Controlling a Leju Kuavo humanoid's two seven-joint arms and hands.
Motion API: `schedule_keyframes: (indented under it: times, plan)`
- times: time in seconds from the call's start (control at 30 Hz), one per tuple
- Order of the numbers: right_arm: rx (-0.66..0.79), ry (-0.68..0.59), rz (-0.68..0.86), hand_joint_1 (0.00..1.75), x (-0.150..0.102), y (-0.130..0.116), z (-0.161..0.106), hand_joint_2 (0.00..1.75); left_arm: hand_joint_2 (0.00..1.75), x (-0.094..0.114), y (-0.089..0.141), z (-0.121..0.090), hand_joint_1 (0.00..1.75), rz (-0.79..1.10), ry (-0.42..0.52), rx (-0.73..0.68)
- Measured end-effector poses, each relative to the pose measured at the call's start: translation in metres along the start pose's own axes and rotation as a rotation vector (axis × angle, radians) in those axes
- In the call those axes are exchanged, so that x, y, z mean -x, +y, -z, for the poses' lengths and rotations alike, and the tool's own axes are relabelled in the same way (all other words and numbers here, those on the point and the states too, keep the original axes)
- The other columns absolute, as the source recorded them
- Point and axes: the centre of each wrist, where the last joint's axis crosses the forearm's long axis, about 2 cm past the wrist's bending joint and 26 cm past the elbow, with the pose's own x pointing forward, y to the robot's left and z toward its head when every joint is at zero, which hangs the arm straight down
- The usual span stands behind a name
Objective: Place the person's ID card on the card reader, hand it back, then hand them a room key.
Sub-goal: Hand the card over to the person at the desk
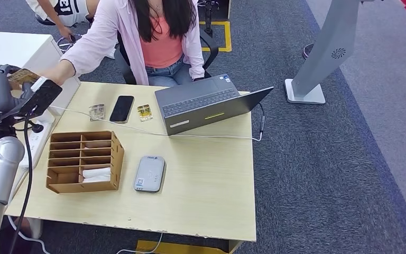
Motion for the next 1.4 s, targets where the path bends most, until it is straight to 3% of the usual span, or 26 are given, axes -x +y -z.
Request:
schedule_keyframes:
  times: [0.17, 0.47, 0.7, 0.97, 1.17, 1.27, 1.4]
  plan:
    - [0.0, -0.004, 0.001, 0.0, 0.0, 0.0, 0.0, 1.75, 1.75, 0.004, -0.005, -0.008, 0.0, -0.007, -0.01, -0.038]
    - [-0.001, 0.007, 0.005, 0.0, 0.0, 0.0, 0.0, 1.75, 1.75, 0.005, -0.026, -0.065, 0.0, -0.092, -0.08, -0.063]
    - [0.001, 0.006, 0.01, 0.0, 0.001, 0.0, 0.0, 1.75, 1.75, 0.0, -0.027, -0.09, 0.0, -0.181, -0.141, -0.094]
    - [0.008, 0.007, 0.03, 0.0, 0.002, 0.001, 0.0, 1.75, 1.75, -0.003, -0.021, -0.156, 0.0, -0.385, -0.197, -0.186]
    - [0.011, 0.007, 0.032, 0.0, 0.003, 0.001, 0.0, 1.75, 1.75, -0.003, -0.013, -0.167, 0.0, -0.418, -0.193, -0.219]
    - [0.013, 0.011, 0.045, 0.0, 0.003, 0.001, 0.0, 1.75, 1.75, 0.0, -0.011, -0.186, 0.0, -0.563, -0.197, -0.245]
    - [0.015, 0.028, 0.085, 0.0, 0.007, 0.004, 0.0, 1.75, 1.75, 0.01, -0.005, -0.246, 0.0, -0.991, -0.151, -0.316]
